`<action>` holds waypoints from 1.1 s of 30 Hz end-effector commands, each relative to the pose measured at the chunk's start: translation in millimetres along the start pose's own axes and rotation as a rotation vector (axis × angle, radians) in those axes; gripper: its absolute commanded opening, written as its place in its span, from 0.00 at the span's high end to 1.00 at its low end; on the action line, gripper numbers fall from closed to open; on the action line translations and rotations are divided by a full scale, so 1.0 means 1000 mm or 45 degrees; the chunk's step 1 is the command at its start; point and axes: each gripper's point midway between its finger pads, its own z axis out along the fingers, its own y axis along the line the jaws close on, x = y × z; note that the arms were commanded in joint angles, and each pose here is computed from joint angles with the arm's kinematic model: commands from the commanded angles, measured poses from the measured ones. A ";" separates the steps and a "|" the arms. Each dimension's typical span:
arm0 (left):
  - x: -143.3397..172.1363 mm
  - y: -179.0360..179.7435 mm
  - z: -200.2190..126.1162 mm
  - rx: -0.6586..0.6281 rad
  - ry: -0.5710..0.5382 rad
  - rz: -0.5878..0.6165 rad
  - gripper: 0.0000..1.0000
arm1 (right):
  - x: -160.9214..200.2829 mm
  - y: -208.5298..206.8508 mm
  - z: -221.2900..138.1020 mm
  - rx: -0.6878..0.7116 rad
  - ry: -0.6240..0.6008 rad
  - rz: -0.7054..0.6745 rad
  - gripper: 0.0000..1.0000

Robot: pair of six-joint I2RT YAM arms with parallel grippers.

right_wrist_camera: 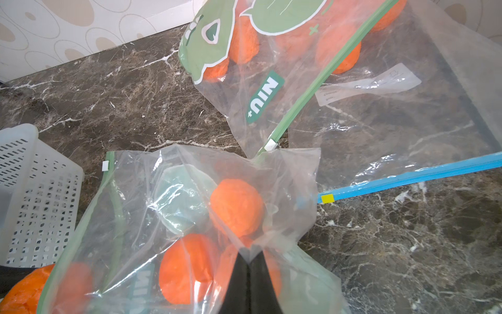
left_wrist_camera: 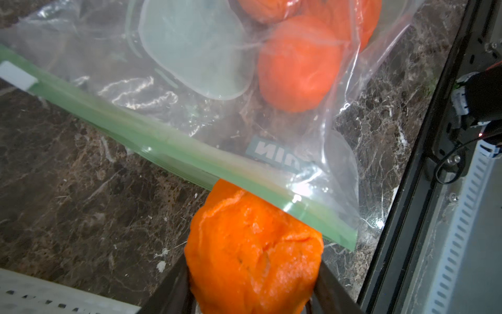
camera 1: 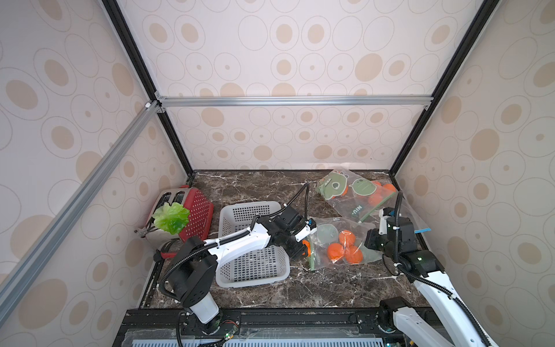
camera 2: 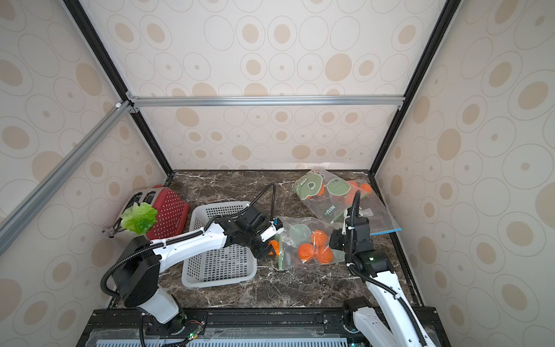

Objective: Open the zip-top bag and take out the orange
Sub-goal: Pick up the orange from the zipper food storage bag, then place the orange in the basket.

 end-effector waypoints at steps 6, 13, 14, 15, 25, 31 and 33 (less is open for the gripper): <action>-0.032 0.013 -0.068 -0.213 -0.294 -0.028 0.52 | 0.002 -0.003 0.002 0.006 -0.004 0.009 1.00; 0.002 0.071 -0.103 -0.592 -0.350 -0.308 0.54 | 0.003 -0.002 0.002 -0.005 -0.002 0.009 1.00; 0.013 0.081 -0.107 -0.624 -0.358 -0.378 0.54 | 0.003 -0.002 0.002 -0.006 -0.003 0.011 1.00; 0.021 0.089 -0.109 -0.641 -0.370 -0.436 0.54 | 0.002 -0.002 0.002 -0.008 -0.004 0.011 1.00; 0.093 0.134 -0.103 -0.807 -0.290 -0.758 0.48 | 0.004 0.001 0.005 -0.028 0.016 0.012 1.00; 0.102 0.140 -0.088 -0.810 -0.217 -0.776 0.34 | 0.004 0.001 0.004 -0.027 0.011 0.016 1.00; 0.102 0.140 -0.083 -0.794 -0.202 -0.772 0.27 | 0.005 0.000 0.005 -0.026 0.014 0.017 1.00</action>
